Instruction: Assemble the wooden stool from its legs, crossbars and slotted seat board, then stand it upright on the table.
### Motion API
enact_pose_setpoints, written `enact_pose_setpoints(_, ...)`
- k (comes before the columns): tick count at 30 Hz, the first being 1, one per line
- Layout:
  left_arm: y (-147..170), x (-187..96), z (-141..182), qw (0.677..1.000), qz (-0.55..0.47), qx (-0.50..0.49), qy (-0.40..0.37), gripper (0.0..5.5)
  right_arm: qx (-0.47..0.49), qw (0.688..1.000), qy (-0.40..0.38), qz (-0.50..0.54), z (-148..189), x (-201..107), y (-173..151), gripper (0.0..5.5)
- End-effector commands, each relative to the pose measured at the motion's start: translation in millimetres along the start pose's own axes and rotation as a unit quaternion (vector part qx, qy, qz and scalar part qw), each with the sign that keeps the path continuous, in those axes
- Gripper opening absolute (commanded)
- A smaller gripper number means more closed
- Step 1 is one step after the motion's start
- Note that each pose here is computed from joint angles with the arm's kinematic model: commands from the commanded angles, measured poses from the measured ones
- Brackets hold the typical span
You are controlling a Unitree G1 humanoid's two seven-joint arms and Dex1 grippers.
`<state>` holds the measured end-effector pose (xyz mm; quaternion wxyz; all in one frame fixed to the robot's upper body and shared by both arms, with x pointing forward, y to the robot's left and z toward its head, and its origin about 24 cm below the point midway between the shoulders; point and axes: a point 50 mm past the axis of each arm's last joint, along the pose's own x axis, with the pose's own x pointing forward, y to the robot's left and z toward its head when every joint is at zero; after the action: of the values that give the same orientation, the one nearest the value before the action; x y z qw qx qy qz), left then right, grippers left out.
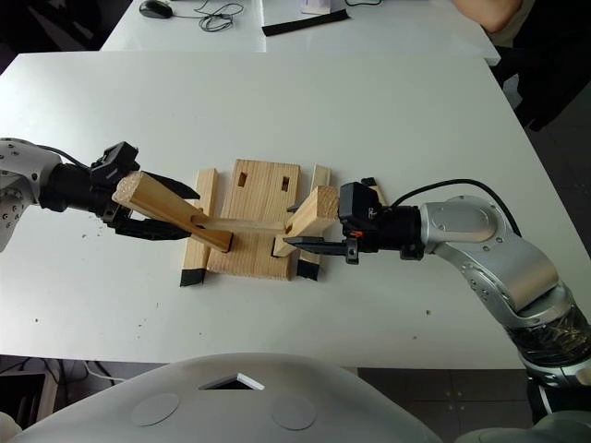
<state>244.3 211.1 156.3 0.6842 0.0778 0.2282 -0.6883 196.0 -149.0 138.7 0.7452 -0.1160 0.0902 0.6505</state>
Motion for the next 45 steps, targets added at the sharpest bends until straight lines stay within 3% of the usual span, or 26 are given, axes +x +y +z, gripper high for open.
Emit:
enact_pose_setpoints(1,0,2,8,1.000,0.008,0.022,-0.004,3.76,0.120,0.982,0.147,0.020,-63,10,12,2.00)
enact_pose_setpoints(23,-5,27,11,0.998,0.022,0.013,-0.051,3.76,0.163,0.966,0.185,0.077,-74,44,-28,2.00)
enact_pose_setpoints(34,-10,52,7,0.996,0.026,0.002,-0.081,3.76,0.149,0.949,0.233,0.149,-90,38,-11,2.00)
enact_pose_setpoints(40,-11,52,9,0.996,0.022,-0.001,-0.083,3.76,0.174,0.950,0.174,0.189,-76,29,1,2.00)
enact_pose_setpoints(45,-10,51,10,0.996,0.027,-0.006,-0.088,3.76,0.207,0.964,0.125,0.112,-75,21,-14,2.00)
